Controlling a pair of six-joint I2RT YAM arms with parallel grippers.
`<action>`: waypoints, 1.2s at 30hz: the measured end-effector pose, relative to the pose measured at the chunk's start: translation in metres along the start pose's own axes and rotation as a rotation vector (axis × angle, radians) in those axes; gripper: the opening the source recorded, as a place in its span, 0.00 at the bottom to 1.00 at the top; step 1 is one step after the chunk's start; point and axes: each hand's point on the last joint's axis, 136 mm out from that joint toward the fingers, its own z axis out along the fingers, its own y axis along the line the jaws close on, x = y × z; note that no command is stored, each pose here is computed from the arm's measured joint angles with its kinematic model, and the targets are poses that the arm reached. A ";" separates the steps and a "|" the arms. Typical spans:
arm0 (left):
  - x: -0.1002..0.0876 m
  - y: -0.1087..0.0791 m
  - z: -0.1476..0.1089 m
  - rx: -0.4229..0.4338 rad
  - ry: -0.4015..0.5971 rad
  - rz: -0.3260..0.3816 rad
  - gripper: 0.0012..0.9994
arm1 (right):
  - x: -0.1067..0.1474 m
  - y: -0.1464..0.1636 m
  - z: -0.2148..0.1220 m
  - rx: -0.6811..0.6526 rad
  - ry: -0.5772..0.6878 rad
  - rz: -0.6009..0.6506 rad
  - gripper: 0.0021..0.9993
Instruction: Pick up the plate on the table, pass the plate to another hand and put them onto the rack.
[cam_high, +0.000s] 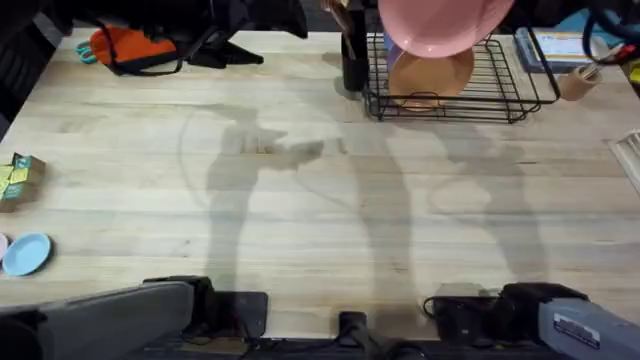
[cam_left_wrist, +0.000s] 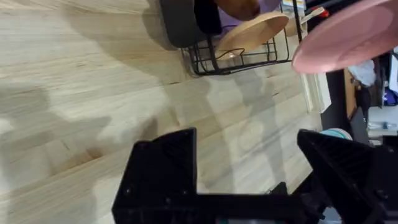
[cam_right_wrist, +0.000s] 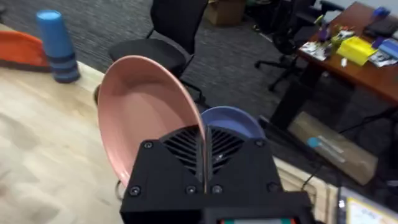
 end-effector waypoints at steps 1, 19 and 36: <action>0.000 0.000 0.000 0.000 0.000 0.000 1.00 | -0.002 -0.003 0.002 0.005 -0.001 -0.011 0.03; -0.002 0.000 0.000 0.002 -0.008 0.008 1.00 | -0.027 -0.099 0.052 0.127 -0.001 -0.098 0.03; -0.002 0.000 0.000 0.002 -0.009 0.009 1.00 | 0.027 -0.121 0.132 -0.021 -0.039 -0.399 0.03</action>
